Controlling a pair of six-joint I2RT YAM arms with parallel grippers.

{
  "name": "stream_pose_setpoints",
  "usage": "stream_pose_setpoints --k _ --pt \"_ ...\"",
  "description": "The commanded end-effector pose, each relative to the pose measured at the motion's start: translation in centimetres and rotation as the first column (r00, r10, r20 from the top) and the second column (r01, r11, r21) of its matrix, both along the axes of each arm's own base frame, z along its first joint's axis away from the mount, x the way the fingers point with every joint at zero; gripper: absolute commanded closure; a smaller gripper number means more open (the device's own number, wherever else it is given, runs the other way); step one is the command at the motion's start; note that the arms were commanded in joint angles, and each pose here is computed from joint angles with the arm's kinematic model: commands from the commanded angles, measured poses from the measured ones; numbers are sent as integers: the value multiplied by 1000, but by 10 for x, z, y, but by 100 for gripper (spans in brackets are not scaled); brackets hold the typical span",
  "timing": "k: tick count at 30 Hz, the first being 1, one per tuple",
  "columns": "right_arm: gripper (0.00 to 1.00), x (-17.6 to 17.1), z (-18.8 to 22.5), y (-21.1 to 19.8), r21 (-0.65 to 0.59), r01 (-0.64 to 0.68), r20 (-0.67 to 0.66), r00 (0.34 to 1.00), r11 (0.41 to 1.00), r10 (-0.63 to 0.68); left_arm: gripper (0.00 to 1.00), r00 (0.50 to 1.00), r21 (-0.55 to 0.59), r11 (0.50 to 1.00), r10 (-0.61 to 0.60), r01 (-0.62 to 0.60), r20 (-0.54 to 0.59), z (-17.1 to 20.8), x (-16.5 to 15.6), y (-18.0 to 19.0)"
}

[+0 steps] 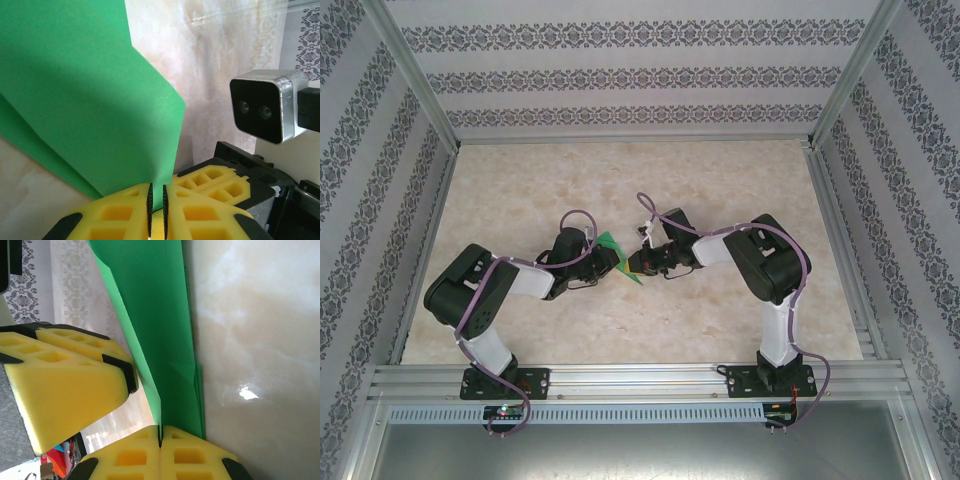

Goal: Fold a paper plane with a square sheet of paper (pick it up from the middle)
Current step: Fold the wing for the fifth time at the center of the table.

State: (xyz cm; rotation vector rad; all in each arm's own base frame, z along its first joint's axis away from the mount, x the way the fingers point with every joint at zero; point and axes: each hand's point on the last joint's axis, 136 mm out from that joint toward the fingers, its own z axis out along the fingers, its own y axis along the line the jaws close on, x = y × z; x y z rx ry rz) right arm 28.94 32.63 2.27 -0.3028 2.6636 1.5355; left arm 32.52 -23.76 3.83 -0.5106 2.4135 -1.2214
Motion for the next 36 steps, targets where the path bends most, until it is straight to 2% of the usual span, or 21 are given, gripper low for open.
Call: stream_pose_setpoints --k 1,16,20,27,30,36 --pt "100 -4 -16 -8 -52 -6 -27 1000 999 5 83 1000 -8 1000 6 -6 21 0 1 -3" --pt "100 -4 -12 -8 -78 -22 -14 1000 997 21 85 997 50 998 33 -29 -68 -23 -3 4" --pt "90 -3 0 -11 -88 -35 19 999 995 37 85 996 66 997 36 -30 -85 -26 -5 6" --pt "83 -13 1 -21 -138 -92 40 994 986 98 85 994 78 996 42 -34 -100 -30 -7 8" --pt "84 -16 -3 -23 -152 -101 36 994 983 107 85 994 79 996 40 -32 -101 -30 -7 7" --pt "93 -12 -16 -28 -211 -87 25 995 974 94 85 992 85 996 46 -36 -114 -33 -7 8"
